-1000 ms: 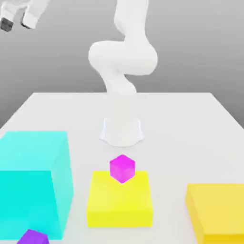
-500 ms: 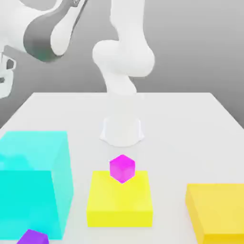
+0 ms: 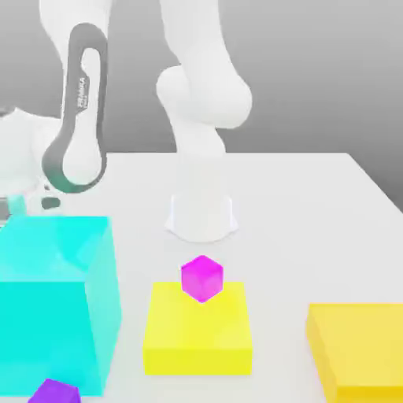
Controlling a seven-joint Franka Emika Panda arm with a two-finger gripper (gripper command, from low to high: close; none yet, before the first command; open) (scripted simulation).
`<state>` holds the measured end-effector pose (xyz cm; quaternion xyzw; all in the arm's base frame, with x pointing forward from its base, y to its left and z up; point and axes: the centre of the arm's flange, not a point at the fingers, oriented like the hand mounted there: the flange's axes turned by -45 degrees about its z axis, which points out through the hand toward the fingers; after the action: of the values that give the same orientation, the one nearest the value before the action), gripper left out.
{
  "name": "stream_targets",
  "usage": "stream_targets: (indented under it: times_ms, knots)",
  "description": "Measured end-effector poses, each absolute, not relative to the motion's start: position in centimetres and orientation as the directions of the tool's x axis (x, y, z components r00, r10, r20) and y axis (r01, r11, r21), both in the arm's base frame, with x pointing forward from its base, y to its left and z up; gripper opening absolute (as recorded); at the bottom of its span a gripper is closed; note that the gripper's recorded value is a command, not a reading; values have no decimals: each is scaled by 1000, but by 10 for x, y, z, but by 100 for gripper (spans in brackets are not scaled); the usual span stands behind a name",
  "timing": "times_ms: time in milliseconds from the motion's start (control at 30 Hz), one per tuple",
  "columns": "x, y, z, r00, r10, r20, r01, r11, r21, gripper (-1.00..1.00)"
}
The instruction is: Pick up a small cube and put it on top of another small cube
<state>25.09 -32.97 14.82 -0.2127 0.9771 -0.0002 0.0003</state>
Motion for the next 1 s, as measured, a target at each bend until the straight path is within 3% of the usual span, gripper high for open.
stream_targets:
  times_ms: [33, 267, 567, 767, 1000]
  knots:
    - [250, -329, 138, -910, -415, 0, -415, 910, 0, -100]
    - [250, -329, 135, -910, -415, -1, -415, 910, -2, -100]
    - [253, -345, 203, -891, -453, -19, -453, 891, 13, -100]
    - [219, -410, 216, -908, -407, -99, -412, 910, 42, -100]
    - [257, -423, 232, -799, -547, -249, -574, 817, 48, -100]
